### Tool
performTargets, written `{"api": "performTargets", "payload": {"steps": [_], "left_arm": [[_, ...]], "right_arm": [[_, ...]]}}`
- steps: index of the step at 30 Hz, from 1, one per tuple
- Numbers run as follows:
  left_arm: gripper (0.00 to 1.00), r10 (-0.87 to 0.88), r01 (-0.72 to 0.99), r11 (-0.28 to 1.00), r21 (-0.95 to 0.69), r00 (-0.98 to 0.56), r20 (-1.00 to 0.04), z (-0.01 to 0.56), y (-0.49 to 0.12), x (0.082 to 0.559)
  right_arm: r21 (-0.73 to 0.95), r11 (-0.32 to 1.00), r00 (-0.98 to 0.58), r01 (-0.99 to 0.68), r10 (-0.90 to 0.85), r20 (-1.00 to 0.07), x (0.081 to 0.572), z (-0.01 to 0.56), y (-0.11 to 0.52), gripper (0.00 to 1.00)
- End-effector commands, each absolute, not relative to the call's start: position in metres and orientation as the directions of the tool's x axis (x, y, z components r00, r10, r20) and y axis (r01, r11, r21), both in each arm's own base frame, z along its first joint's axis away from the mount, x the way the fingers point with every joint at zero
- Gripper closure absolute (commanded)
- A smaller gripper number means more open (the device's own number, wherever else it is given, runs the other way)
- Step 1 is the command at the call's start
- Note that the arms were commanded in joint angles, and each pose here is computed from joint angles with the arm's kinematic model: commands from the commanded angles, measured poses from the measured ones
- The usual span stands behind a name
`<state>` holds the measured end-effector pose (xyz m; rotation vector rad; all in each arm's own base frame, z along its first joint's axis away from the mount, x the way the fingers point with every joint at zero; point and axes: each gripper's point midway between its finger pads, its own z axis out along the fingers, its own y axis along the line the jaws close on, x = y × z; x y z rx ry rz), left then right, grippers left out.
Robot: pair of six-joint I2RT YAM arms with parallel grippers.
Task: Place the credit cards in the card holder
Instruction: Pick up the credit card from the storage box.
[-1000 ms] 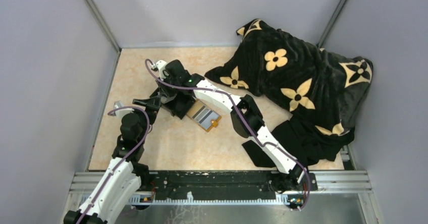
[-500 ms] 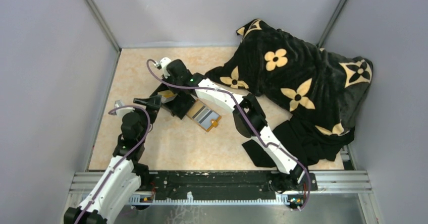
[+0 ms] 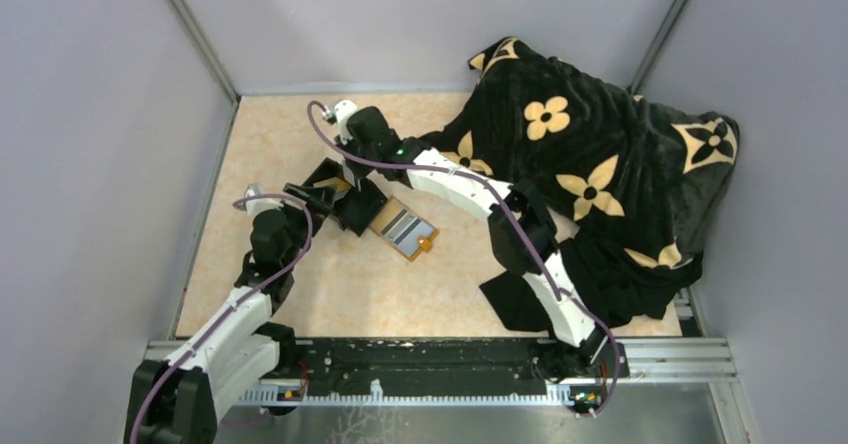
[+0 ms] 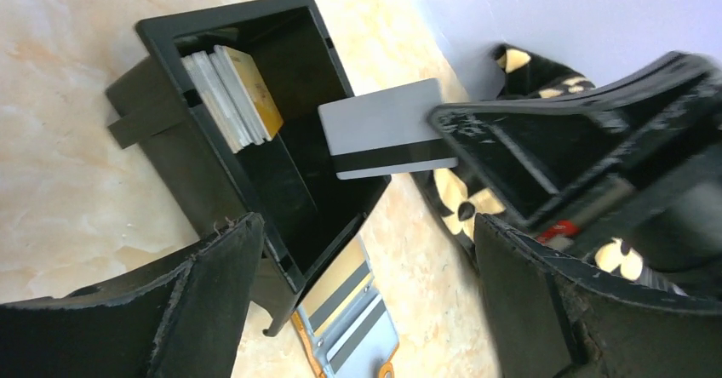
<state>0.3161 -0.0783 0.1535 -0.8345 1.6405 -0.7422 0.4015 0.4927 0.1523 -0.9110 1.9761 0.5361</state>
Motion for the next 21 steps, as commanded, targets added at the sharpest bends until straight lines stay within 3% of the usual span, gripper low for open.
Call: {"api": "performTargets", "payload": {"steps": [1,13,15,17,21], "left_arm": [[0.01,-0.776,0.02,0.613,-0.79,-0.171,-0.607,0.191,-0.097,0.326],[0.08,-0.647,0.313,0.638,-0.704,-0.278,-0.71,0.224,-0.143,0.328],[0.08,-0.615,0.384,0.616,-0.688,-0.31,-0.725,0.226,-0.155,0.324],[0.01,-0.567,0.464,0.58,-0.67,-0.36,-0.741,0.227,-0.172,0.319],[0.02,-0.459,0.593,0.46,-0.661,-0.478,-0.749,0.223,-0.203,0.306]], "right_arm": [[0.085,0.622,-0.268,-0.779,-0.207,-0.941,0.394,0.257,0.485,1.0],[0.224,0.622,-0.37,-0.75,-0.114,-0.922,0.342,0.289,0.374,1.0],[0.254,0.611,-0.394,-0.75,-0.104,-0.913,0.328,0.289,0.355,1.0],[0.289,0.598,-0.425,-0.747,-0.096,-0.9,0.315,0.282,0.337,1.0],[0.371,0.557,-0.486,-0.743,-0.069,-0.871,0.292,0.271,0.313,1.0]]}}
